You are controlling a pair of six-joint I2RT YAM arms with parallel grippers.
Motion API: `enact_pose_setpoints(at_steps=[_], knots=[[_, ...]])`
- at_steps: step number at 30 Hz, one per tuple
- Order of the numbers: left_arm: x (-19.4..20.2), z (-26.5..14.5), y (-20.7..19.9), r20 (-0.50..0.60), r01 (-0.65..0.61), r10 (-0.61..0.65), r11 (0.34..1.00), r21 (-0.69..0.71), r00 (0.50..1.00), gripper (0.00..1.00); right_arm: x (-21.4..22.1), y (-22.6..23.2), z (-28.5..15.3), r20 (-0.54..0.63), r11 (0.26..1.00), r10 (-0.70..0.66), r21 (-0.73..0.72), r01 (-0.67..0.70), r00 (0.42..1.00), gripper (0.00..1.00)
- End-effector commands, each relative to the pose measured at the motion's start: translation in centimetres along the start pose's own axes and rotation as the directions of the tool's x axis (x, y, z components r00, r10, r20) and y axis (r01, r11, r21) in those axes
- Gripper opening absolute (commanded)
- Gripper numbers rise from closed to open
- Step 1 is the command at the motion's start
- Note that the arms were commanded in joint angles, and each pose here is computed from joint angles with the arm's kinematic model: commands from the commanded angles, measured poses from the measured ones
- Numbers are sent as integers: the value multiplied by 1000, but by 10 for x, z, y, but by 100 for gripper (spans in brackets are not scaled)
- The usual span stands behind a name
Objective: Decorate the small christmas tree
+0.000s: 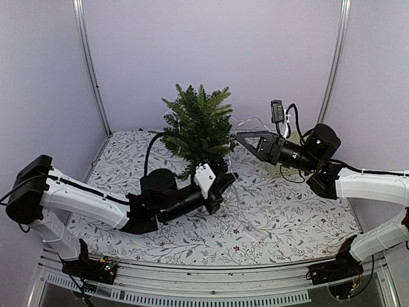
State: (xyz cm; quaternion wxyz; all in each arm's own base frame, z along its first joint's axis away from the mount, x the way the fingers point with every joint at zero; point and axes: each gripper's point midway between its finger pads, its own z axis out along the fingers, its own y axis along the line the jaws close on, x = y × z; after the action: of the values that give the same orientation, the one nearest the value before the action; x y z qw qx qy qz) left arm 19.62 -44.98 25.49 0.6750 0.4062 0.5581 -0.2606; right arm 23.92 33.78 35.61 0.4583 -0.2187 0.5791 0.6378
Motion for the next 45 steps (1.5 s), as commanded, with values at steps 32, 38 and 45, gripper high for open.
enact_pose_setpoints(at_steps=[32,38,45], knots=[[-35,-26,8,55,110,-119,982,153,991,0,152,-23,-105,-314,975,-201,24,220,928,85],[-31,-25,14,47,121,-129,983,139,991,0,148,-10,-117,-263,974,-216,5,225,940,87],[-37,-27,20,62,134,-143,982,135,988,0,128,-26,-131,-201,964,-168,173,203,965,87]])
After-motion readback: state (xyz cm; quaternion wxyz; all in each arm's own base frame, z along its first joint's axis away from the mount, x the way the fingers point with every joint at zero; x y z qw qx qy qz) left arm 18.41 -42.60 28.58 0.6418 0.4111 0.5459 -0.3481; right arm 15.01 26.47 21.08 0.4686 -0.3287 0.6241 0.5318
